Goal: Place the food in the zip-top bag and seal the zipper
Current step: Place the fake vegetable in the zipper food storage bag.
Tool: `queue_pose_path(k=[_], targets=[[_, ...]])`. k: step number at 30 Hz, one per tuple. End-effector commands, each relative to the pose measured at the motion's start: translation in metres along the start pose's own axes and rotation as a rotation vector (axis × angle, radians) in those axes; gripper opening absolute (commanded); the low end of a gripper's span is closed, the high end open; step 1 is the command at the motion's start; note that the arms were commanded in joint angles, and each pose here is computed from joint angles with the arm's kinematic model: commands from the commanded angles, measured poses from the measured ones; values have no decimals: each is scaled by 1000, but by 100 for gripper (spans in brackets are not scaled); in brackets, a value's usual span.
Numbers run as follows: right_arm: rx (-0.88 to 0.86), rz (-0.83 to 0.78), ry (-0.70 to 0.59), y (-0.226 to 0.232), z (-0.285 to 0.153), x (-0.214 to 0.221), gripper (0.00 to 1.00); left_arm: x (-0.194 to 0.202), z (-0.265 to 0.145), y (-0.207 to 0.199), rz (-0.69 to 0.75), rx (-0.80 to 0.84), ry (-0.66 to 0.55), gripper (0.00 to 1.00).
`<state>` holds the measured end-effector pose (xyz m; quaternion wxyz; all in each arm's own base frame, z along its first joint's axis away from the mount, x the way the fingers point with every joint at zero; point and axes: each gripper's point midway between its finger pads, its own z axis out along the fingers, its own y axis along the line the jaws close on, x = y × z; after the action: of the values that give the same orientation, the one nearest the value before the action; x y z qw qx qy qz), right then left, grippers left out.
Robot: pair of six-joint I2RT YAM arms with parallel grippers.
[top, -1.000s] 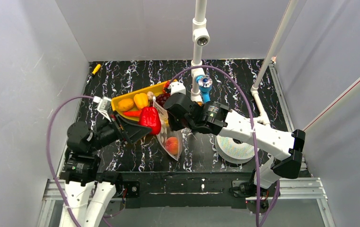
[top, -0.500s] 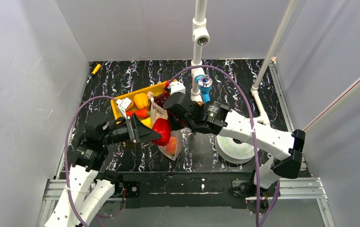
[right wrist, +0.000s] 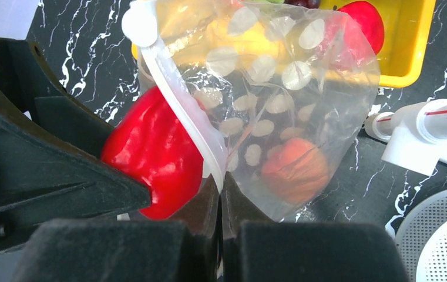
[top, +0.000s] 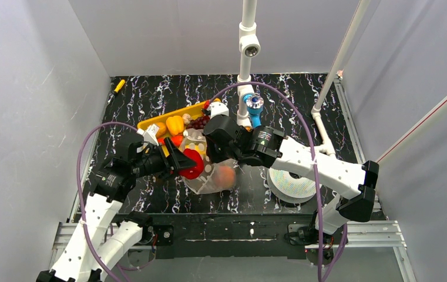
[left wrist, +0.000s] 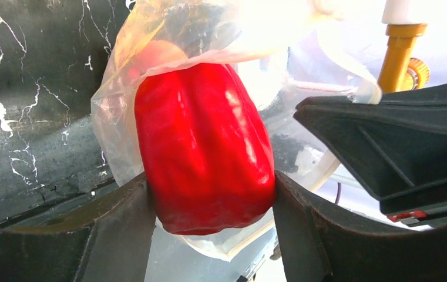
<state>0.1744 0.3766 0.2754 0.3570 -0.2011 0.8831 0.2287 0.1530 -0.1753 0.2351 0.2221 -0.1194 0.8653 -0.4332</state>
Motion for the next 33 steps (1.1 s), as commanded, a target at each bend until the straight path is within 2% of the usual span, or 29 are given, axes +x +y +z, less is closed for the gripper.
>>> queue_pose_path(k=[1, 3, 9, 15, 21, 24, 27, 31, 33], targets=[[-73, 27, -44, 19, -6, -15, 1, -15, -9, -18, 39, 22, -65, 61], [-78, 29, -44, 20, -6, -15, 1, -15, -8, -25, 60, 49, -41, 73], [-81, 33, -47, 18, -9, -14, 1, -19, -13, -41, 119, 94, -39, 91], [-64, 29, -50, 13, -8, -11, 1, -18, -25, -56, 183, 157, -62, 93], [-9, 13, -54, -2, -9, -6, 1, -24, -56, -83, 328, 216, -148, 95], [24, 0, -52, -12, -12, -3, 1, -36, -74, -88, 399, 163, -238, 97], [48, -6, -60, -20, -20, -3, 1, -56, -88, -75, 440, 21, -339, 98], [59, -7, -81, -28, -32, -7, 1, -83, -98, -47, 432, -176, -456, 98], [56, -3, -95, -29, -41, -11, 1, -93, -96, -38, 424, -220, -499, 98]])
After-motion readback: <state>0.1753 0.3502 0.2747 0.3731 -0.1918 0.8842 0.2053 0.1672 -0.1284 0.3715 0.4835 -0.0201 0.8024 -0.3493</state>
